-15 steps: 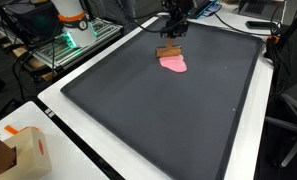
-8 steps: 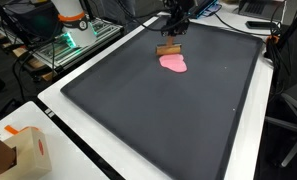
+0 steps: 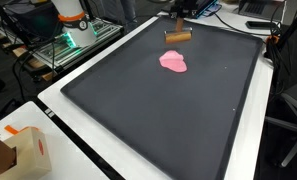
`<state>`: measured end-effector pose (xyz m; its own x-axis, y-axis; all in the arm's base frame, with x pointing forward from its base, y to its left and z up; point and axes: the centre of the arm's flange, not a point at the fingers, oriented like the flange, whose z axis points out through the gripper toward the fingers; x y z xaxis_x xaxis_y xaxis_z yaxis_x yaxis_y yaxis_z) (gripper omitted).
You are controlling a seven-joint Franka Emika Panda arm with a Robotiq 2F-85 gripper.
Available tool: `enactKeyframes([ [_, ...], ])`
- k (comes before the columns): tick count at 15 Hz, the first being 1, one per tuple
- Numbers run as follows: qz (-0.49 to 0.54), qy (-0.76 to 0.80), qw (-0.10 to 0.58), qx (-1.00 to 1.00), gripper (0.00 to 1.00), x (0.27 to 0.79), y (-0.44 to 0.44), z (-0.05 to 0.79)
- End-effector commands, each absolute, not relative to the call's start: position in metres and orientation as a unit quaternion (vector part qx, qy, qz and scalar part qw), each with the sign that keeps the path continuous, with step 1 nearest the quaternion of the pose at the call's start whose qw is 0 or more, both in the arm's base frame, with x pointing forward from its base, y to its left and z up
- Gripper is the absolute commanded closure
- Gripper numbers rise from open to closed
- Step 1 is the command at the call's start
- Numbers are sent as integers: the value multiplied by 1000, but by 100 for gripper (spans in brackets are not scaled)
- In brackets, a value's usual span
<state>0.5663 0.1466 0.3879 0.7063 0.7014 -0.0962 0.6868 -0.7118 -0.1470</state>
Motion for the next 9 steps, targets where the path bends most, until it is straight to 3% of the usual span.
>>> enactKeyframes([
  [1, 43, -351, 7, -935, 77, 552, 167, 437],
  [7, 16, -341, -50, -939, 77, 537, 207, 500],
  [8, 13, -347, -29, -937, 52, 545, 198, 482],
  [9, 11, -347, -35, -937, 52, 542, 204, 489],
])
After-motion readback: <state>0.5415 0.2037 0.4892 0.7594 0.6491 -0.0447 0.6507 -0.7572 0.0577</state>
